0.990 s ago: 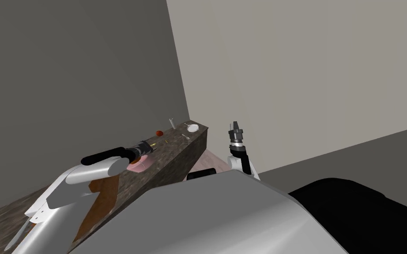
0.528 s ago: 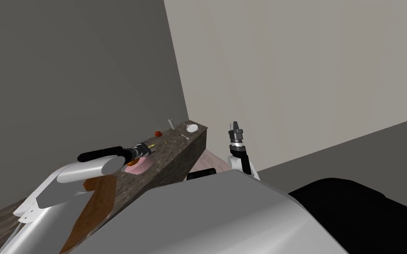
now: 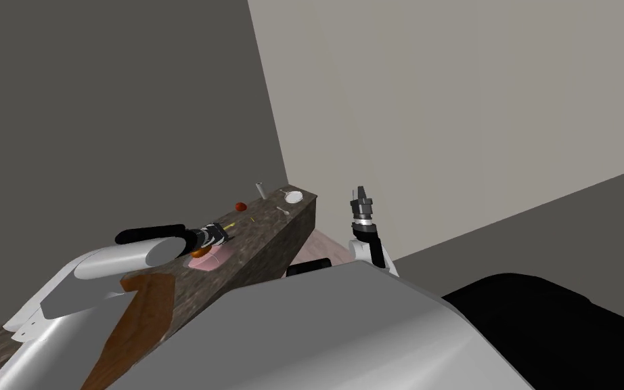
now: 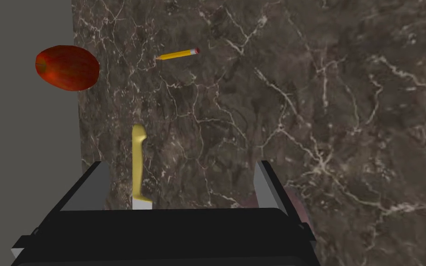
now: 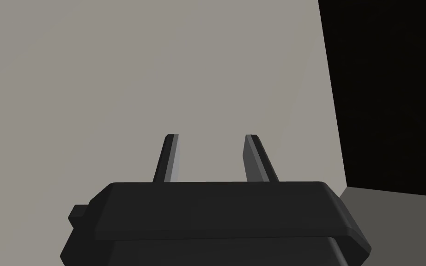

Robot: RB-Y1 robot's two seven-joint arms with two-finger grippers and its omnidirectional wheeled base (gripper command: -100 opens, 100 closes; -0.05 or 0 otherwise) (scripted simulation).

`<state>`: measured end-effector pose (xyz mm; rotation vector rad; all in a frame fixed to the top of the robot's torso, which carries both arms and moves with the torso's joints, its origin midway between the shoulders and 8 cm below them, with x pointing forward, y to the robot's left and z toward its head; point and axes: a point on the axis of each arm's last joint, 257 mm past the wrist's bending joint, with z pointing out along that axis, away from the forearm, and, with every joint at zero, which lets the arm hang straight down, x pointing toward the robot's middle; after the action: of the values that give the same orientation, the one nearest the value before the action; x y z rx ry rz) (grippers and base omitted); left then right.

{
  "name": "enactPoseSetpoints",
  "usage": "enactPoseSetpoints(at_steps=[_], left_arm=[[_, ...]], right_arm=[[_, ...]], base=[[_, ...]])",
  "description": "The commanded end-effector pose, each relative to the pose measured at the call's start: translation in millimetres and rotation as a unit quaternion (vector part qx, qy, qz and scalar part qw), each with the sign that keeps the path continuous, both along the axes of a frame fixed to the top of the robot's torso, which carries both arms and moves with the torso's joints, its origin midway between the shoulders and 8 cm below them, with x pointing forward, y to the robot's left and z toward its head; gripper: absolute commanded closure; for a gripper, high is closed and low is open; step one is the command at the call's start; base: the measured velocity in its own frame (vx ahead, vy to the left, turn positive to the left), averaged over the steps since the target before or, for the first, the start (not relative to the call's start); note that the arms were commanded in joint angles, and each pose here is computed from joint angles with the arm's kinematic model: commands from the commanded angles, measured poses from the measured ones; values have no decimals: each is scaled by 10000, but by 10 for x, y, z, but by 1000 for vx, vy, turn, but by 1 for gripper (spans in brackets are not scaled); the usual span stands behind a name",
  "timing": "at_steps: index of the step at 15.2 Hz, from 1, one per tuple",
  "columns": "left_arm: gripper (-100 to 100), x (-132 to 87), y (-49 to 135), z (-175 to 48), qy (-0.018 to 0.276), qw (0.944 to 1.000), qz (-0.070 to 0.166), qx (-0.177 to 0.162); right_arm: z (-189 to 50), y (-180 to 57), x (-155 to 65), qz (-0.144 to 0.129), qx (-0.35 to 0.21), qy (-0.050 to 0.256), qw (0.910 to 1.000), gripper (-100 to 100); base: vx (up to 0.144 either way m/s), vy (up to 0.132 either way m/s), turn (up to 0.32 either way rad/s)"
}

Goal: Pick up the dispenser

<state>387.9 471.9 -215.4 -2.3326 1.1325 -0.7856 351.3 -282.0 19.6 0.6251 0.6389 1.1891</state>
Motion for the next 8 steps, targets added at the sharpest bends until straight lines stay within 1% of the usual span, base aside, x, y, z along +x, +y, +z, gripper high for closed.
enactPoseSetpoints(at_steps=[1, 3, 4, 5, 7, 8], left_arm=[[-100, -66, 40, 1, 182, 9997, 100, -121], [-100, -143, 40, -59, 372, 9991, 121, -134], [-100, -151, 40, -65, 390, 9991, 123, -135], [-100, -190, 70, -48, 502, 9983, 198, -227], [-100, -253, 69, -91, 649, 9974, 215, -235], [-100, -283, 95, -66, 736, 9964, 282, -317]], right_arm=[[0, 0, 0, 0, 0, 0, 10000, 0], [0, 0, 0, 0, 0, 0, 10000, 0], [0, 0, 0, 0, 0, 0, 10000, 0], [0, 0, 0, 0, 0, 0, 10000, 0], [0, 0, 0, 0, 0, 0, 10000, 0], [0, 0, 0, 0, 0, 0, 10000, 0]], base=[[-1, 15, -63], [-1, 16, -44], [0, 8, 4], [-1, 8, -55], [0, 11, -47], [1, 11, -47]])
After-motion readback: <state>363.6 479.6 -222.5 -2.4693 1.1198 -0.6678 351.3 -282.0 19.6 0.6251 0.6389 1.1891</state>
